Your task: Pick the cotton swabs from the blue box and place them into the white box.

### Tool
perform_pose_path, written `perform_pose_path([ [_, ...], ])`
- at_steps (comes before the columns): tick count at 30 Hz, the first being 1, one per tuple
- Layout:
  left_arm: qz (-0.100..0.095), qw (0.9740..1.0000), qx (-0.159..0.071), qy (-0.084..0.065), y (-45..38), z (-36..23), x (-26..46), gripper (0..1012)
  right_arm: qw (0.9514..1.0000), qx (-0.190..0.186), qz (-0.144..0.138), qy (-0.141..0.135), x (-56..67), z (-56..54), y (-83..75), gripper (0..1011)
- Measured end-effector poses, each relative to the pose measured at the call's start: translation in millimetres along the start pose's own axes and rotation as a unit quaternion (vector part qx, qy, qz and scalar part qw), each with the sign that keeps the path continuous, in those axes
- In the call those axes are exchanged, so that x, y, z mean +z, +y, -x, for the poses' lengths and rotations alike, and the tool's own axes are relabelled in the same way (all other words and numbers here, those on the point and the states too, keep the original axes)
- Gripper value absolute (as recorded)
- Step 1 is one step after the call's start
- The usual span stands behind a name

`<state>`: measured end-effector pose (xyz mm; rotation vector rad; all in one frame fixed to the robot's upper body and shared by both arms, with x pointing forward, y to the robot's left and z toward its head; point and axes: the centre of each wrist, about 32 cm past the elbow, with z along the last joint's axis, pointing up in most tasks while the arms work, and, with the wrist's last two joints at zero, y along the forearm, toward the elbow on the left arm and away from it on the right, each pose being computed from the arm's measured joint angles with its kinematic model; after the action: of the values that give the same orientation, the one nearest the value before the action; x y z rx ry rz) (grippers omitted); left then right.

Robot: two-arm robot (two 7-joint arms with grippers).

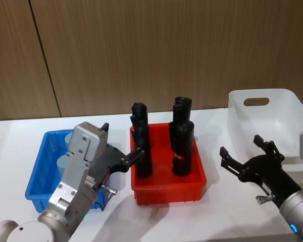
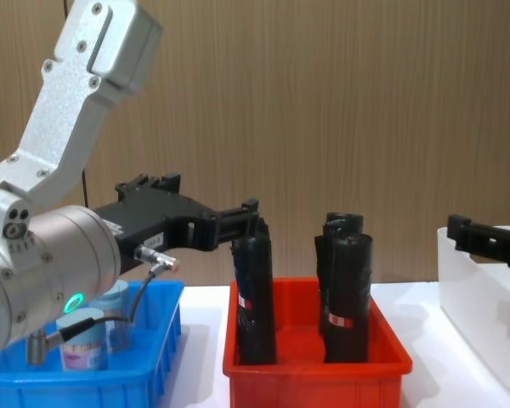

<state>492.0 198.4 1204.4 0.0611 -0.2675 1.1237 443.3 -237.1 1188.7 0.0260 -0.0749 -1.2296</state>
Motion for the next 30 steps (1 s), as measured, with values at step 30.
perform_pose_path([
  [30, 0.000, 1.0000, 0.000, 0.000, 0.0, 0.0, 0.0, 1004, 1.0000, 0.000, 0.000, 0.000, 0.0, 0.0, 0.0, 1002],
])
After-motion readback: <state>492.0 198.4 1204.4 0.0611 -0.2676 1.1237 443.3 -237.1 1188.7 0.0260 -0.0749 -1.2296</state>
